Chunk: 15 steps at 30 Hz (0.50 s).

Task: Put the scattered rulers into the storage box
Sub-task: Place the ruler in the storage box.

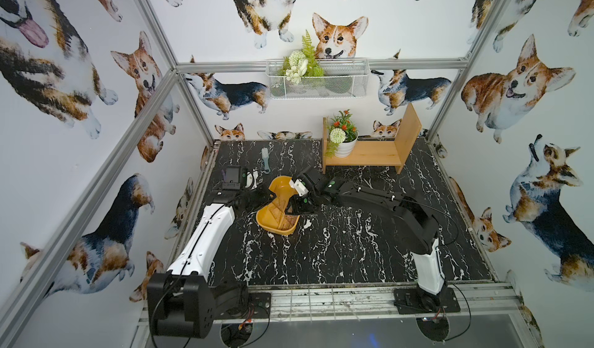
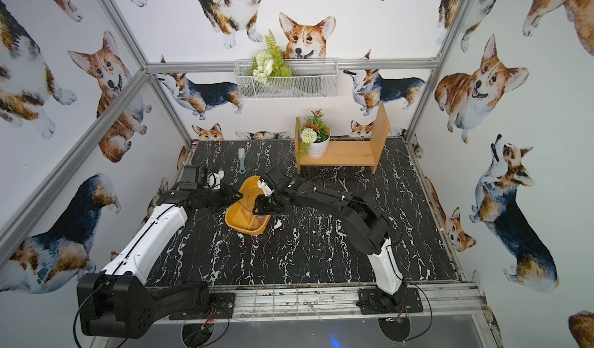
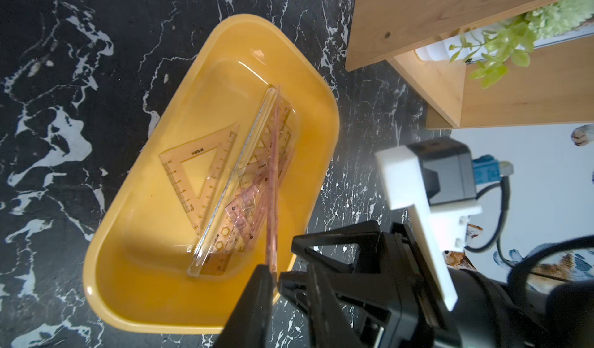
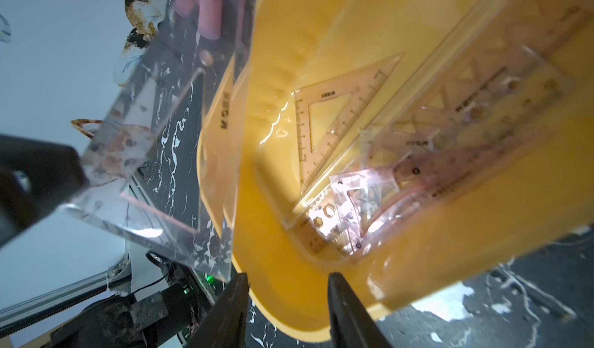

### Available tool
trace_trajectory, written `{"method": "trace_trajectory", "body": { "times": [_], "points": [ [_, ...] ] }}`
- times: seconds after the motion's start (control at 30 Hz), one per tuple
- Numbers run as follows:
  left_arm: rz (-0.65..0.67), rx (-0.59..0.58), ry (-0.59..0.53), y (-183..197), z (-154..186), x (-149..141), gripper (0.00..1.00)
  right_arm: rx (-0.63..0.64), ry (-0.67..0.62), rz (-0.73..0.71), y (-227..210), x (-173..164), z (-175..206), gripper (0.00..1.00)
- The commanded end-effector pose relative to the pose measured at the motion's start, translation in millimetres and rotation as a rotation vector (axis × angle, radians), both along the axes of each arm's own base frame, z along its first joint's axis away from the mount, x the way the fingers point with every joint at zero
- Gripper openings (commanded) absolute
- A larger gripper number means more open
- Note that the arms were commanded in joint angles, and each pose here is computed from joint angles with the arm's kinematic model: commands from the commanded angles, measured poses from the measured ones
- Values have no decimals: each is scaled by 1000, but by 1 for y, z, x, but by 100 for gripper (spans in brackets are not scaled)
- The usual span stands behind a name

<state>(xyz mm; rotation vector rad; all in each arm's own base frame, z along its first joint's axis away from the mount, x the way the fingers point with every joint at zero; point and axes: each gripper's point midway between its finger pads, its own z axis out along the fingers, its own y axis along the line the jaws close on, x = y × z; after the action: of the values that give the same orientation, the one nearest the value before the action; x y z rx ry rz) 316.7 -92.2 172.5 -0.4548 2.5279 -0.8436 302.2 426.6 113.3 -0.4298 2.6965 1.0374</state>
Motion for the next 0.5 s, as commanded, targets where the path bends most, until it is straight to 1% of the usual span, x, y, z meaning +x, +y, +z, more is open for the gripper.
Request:
{"method": "trace_trajectory", "body": {
  "times": [0.0,0.13,0.17,0.33,0.4,0.47],
  "points": [
    [-32,-36,-6,-1,2,3,17,156,13,-20,-4,3,23,48],
    [-41,-83,-5,-2,1,7,2,345,56,-22,0,4,49,49],
    [-42,-98,-4,-2,1,7,0,383,59,-23,2,5,56,50],
    [-28,-230,-4,1,1,7,0,564,113,3,21,8,84,51],
    [-27,-269,-7,1,3,6,0,616,122,2,25,9,94,52],
    [-26,-313,-9,1,6,6,0,640,133,-3,27,11,98,53]
  ]
}}
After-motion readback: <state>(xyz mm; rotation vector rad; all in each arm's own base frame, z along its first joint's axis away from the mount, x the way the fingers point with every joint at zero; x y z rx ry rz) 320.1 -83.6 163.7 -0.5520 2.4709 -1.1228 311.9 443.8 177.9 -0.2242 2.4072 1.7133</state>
